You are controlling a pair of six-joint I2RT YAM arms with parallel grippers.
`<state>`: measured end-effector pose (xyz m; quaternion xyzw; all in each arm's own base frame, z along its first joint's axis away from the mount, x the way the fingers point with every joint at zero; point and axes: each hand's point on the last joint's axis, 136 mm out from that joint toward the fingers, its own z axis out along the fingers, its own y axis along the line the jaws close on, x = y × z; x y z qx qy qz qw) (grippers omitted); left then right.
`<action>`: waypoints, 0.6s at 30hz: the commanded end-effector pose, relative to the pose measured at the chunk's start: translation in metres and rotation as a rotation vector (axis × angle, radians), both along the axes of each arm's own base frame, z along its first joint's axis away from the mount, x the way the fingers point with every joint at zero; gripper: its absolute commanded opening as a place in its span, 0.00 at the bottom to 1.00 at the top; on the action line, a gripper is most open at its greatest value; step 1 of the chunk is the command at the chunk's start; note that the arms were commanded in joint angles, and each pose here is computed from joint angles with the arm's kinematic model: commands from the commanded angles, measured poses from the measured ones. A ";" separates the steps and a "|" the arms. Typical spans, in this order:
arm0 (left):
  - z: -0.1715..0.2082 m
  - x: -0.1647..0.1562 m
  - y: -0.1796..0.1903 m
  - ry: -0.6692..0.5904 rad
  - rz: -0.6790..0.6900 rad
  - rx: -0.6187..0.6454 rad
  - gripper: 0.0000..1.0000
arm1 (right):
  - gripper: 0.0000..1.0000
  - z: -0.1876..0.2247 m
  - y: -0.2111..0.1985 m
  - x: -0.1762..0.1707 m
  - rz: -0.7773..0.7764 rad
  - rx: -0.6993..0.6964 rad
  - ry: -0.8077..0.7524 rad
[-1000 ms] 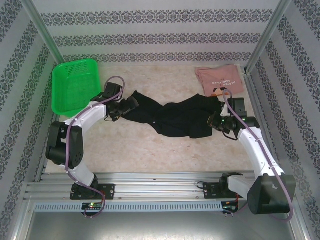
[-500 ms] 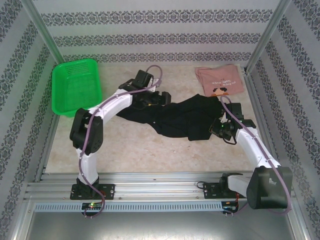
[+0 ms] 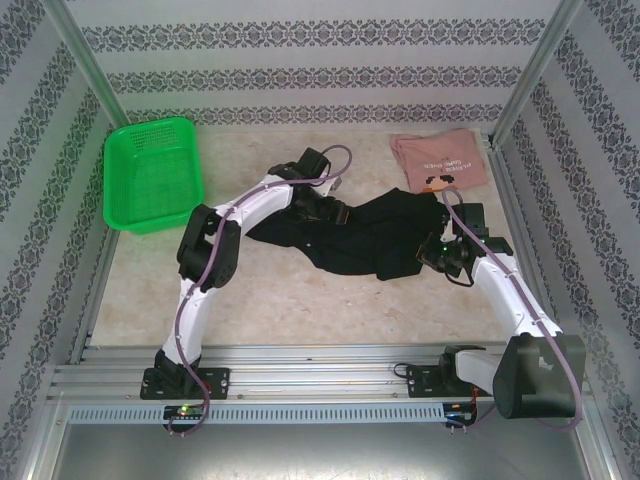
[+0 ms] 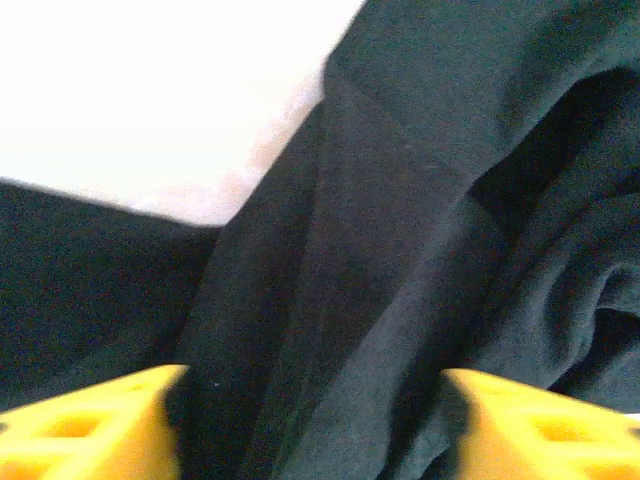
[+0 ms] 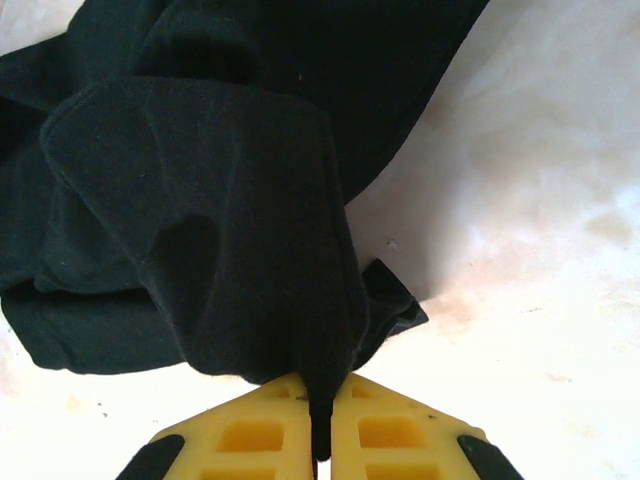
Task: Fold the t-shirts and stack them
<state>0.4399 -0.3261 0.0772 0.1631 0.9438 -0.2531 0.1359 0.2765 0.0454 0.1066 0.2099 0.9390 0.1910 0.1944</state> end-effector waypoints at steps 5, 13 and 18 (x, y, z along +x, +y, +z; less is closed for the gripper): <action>0.026 0.020 -0.015 -0.057 -0.039 0.014 0.00 | 0.09 0.032 0.008 0.026 0.023 0.055 -0.103; 0.249 0.066 0.030 -0.547 0.134 -0.060 0.00 | 0.07 0.147 0.002 0.082 0.056 0.025 -0.424; 0.353 0.059 0.072 -0.779 0.228 -0.141 0.00 | 0.06 0.225 -0.019 0.107 -0.010 0.020 -0.629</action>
